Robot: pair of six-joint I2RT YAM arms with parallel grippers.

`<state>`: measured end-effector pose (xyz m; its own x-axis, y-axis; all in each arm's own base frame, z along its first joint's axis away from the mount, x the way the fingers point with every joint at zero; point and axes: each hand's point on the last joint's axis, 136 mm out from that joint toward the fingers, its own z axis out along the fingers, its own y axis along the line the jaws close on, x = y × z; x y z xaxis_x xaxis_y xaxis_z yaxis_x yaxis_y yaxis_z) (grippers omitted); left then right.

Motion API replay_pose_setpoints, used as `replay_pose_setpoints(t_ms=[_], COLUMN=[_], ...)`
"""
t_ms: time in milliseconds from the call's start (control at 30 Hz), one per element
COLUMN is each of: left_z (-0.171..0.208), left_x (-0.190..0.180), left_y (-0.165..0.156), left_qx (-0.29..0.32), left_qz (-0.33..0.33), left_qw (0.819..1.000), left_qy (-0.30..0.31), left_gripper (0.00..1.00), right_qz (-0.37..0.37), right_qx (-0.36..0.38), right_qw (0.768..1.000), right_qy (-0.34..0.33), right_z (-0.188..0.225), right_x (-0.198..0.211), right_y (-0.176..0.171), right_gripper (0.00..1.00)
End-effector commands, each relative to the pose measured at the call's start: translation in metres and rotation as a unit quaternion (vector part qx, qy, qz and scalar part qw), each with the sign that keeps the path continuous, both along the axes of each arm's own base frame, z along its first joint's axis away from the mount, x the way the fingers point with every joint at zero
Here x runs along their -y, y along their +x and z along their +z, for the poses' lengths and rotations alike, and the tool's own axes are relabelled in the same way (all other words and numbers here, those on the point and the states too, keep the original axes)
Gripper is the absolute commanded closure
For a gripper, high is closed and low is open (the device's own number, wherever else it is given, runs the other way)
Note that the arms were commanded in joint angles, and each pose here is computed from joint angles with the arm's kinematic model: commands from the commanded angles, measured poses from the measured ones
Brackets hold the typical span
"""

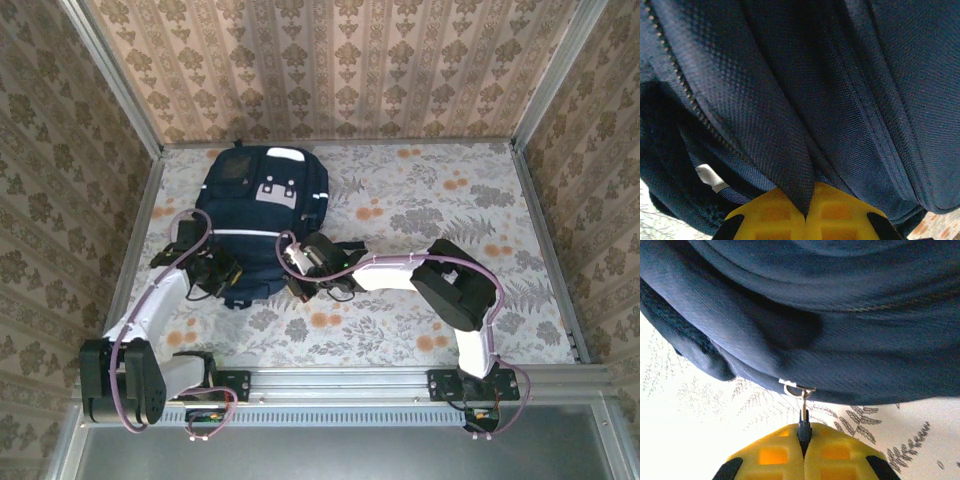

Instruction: Pack the student bag

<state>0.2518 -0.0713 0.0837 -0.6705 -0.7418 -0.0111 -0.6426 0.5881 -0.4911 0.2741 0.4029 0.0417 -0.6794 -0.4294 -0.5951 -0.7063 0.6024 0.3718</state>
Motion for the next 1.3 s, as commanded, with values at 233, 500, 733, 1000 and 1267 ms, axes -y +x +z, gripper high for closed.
replay_pose_setpoints(t_ms=[233,500,733,1000,1267], left_z=[0.014,0.029,0.024,0.016,0.013], left_x=[-0.048,-0.024,0.018,0.054,0.058], left_y=[-0.008,-0.004,0.001,0.003,-0.016], left_qx=[-0.015,0.025,0.034,0.023,0.000], left_qz=[-0.019,-0.037,-0.065,-0.090,-0.093], left_qw=[0.996,0.999,0.997,0.995,0.995], left_qy=[0.088,0.029,-0.018,-0.027,-0.023], left_gripper=[0.91,0.56,0.47,0.53,0.53], right_qz=[0.020,0.027,0.021,0.018,0.016], right_qx=[-0.007,-0.016,-0.014,-0.010,-0.008], right_qw=[1.000,0.999,0.999,0.999,0.999], right_qy=[0.004,0.034,0.032,0.031,0.033], right_z=[0.005,0.011,0.008,0.011,0.011], right_x=[-0.009,-0.042,-0.037,-0.034,-0.034], right_y=[0.001,0.001,0.000,0.000,0.002], right_gripper=[1.00,1.00,1.00,1.00,1.00])
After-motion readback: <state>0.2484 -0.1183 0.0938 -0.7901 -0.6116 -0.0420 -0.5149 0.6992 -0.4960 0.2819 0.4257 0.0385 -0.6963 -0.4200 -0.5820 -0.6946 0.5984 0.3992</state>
